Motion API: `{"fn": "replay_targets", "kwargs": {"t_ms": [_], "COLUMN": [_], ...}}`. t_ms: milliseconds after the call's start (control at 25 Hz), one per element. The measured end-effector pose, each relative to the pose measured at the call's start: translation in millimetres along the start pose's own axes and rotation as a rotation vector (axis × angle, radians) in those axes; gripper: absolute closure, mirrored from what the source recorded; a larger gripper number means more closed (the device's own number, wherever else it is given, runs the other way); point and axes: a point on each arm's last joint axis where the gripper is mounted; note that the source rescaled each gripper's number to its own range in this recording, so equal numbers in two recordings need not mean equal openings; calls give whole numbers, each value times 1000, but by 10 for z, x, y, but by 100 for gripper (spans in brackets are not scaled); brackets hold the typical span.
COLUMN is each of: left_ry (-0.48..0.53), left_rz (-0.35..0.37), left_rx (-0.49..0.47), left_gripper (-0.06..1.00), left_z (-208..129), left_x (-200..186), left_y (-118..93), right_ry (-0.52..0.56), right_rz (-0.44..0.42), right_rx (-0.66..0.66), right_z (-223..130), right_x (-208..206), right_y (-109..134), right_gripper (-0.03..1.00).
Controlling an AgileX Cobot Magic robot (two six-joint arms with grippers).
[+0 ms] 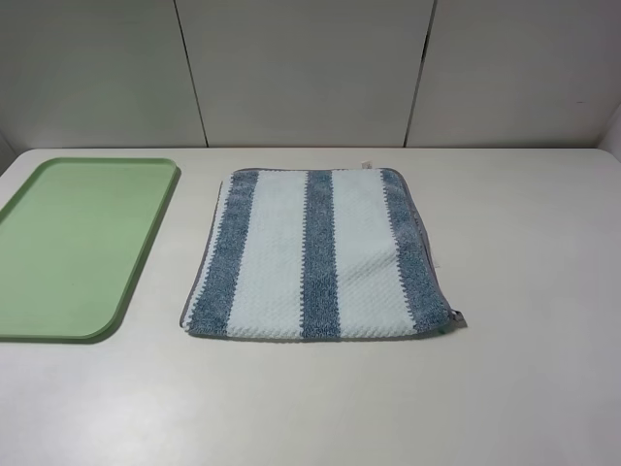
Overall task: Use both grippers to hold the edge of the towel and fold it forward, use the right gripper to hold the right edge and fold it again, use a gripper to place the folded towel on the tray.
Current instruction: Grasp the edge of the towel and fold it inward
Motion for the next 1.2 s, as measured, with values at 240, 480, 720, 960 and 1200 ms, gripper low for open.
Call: {"fn": "replay_targets", "kwargs": {"t_ms": [240,480,720,960,1200], "left_ry": [78,126,191,231,284], "left_rz": [-5,-78,-127,-173,-327], "left_rx": [128,272,533,694,836], "left_gripper": [-5,-5,-5,-4,-3], "left_z": [544,908,998,1018,938], "left_x": [134,397,677,865,984], "left_y": [9,-89,-323,-585,-842], "right_ry": [52,168,298,380,480], "right_rz": [-29,-26,19,132,270], "right_rx": [-39,-161,-245,-415,-613], "right_z": [531,893,1093,1087,903], "right_x": [205,610,1103,1439,1721], "right_y": [-19,-28,31,373,778], "right_gripper": [-3,-3,-3,-3,-3]}}
Point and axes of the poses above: a point on each arm's last joint axis where the gripper is mounted, x pointing out along that axis toward the gripper, y along the wrist's bending axis when the last joint is at zero, z = x × y, and after that the axes turned 3 degrees about -x, right-handed
